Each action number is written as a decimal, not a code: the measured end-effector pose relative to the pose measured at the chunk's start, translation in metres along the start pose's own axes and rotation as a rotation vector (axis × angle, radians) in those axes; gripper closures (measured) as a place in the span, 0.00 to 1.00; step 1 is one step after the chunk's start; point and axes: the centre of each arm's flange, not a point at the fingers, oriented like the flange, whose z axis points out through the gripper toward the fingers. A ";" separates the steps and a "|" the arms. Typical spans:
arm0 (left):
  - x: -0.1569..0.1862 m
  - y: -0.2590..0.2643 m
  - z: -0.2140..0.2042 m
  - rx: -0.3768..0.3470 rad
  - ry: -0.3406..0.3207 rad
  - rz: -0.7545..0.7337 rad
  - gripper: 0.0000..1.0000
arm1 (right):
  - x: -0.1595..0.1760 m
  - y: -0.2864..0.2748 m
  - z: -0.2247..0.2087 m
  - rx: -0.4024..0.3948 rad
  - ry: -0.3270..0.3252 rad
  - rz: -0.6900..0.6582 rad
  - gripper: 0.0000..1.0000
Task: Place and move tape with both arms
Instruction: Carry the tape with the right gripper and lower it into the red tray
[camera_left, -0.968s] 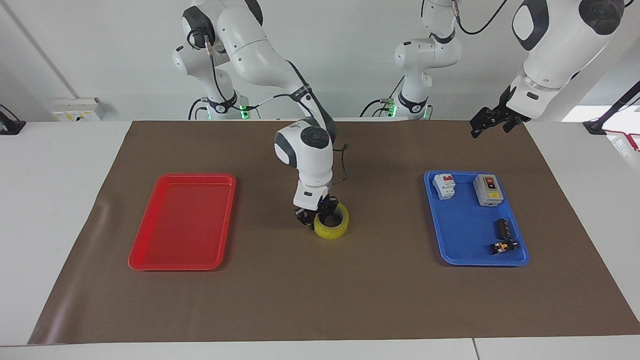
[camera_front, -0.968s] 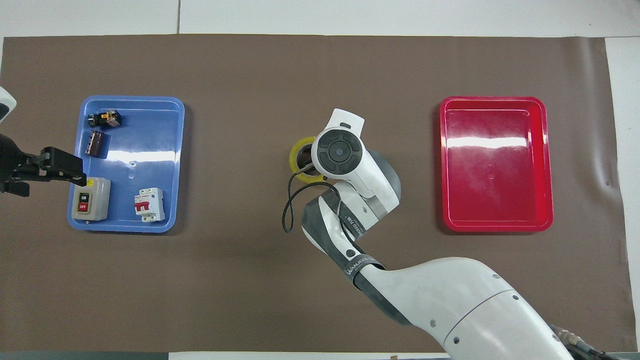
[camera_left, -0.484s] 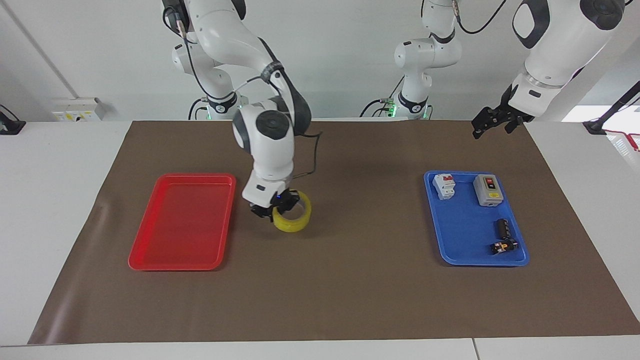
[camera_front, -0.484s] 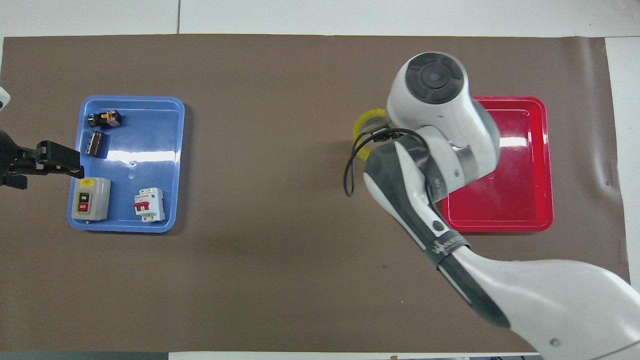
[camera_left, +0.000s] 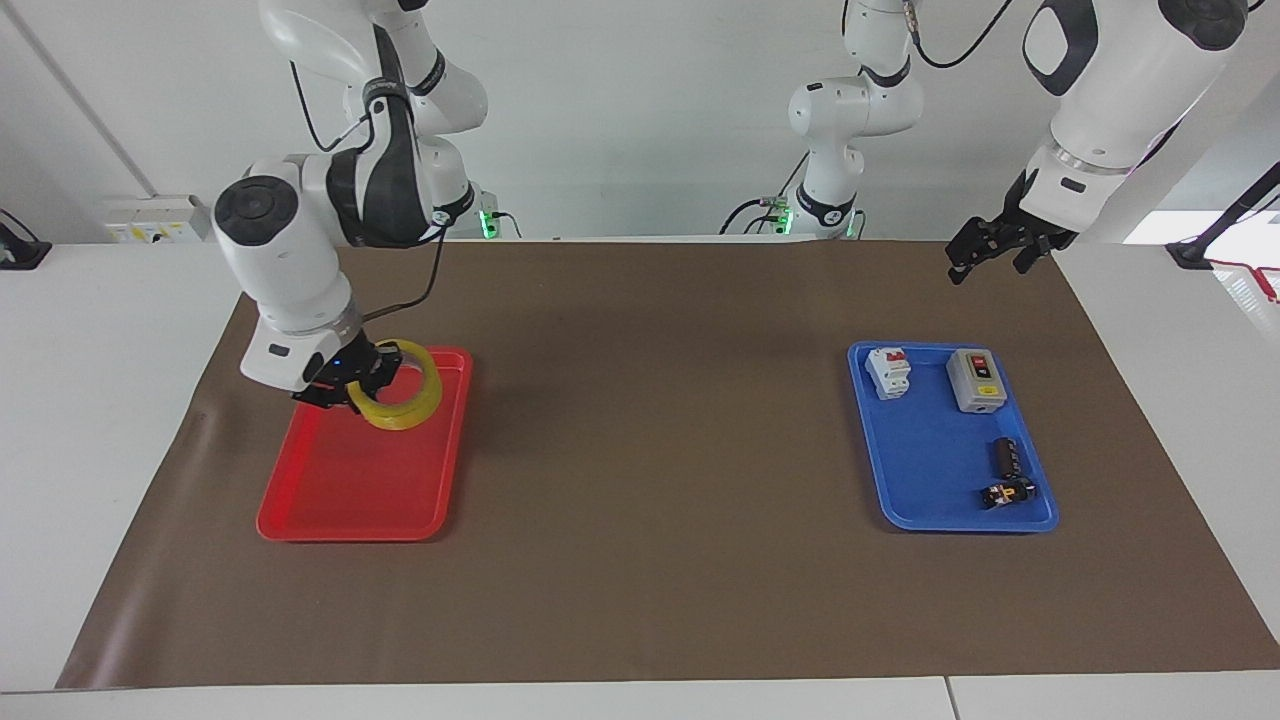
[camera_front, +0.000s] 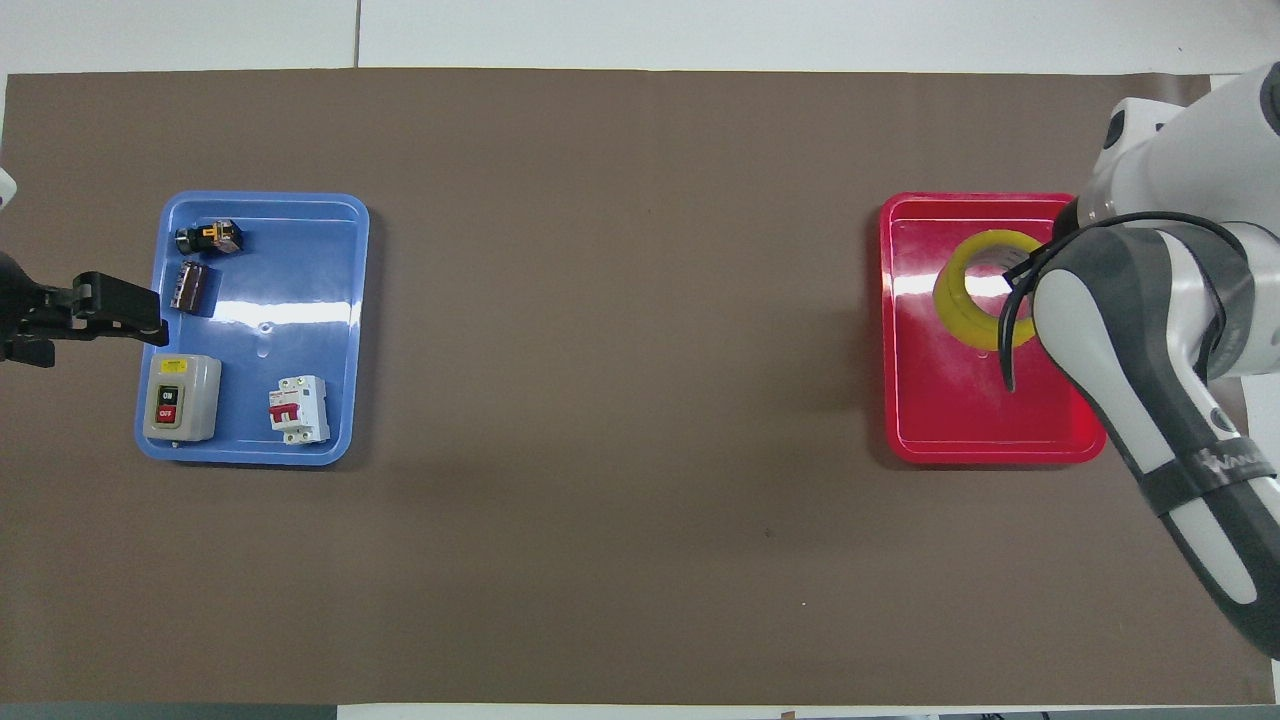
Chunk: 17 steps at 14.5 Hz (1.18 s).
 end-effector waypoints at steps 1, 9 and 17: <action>0.000 -0.001 0.000 0.000 0.000 -0.002 0.00 | -0.015 0.012 0.017 0.001 0.021 -0.011 0.78; 0.000 -0.001 0.000 0.000 0.000 -0.003 0.00 | -0.055 -0.002 0.088 -0.032 0.103 -0.008 0.78; 0.000 -0.001 0.000 0.000 0.000 -0.003 0.00 | -0.063 0.007 0.124 -0.032 0.121 0.034 0.78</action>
